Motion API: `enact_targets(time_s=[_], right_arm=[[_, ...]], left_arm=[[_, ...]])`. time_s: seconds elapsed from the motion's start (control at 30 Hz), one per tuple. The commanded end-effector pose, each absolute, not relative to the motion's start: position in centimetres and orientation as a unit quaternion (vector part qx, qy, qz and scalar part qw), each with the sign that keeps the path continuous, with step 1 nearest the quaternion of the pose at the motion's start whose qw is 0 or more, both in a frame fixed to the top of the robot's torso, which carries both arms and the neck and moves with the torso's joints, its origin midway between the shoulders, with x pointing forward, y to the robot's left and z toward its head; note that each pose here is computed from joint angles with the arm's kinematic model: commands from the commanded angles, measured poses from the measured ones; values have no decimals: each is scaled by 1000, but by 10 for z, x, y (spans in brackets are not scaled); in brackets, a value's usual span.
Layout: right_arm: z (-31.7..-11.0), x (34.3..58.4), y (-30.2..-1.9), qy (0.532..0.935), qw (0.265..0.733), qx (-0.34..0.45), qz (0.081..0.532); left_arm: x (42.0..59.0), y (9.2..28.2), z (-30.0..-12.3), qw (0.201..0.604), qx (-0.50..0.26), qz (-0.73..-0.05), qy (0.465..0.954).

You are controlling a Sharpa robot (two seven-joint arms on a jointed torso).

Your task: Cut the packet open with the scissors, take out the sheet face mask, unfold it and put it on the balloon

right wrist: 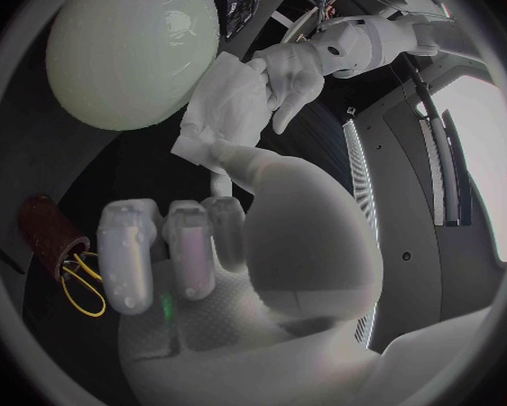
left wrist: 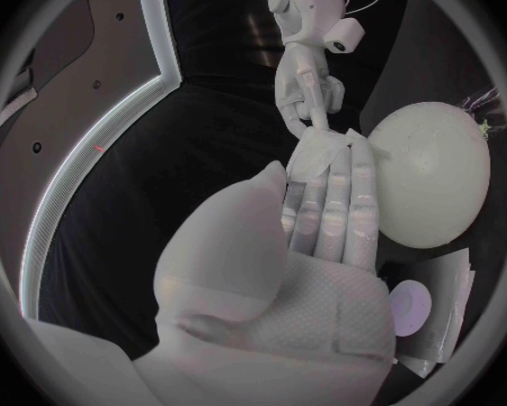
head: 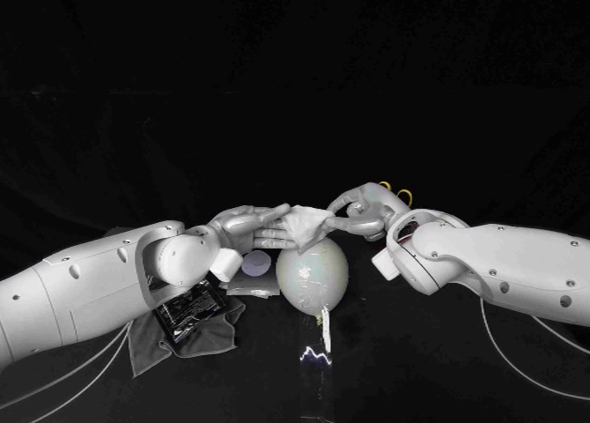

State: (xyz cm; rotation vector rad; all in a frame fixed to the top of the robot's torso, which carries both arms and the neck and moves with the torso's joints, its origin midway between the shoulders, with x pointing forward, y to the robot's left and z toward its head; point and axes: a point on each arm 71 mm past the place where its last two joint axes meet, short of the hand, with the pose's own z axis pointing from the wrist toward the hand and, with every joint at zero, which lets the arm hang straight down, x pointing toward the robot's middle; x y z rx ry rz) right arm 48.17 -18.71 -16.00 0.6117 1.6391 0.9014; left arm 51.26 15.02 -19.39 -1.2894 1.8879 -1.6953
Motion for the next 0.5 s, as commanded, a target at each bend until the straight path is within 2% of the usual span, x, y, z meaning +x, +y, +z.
enact_targets(time_s=[0.03,0.5], right_arm=[[-159,482,-187,692,555,258,383],[-159,481,-186,695,551,256,385]], left_arm=[[511,147,-192,135,-441,-600,654],[513,147,-190,146,-439,-612,641]])
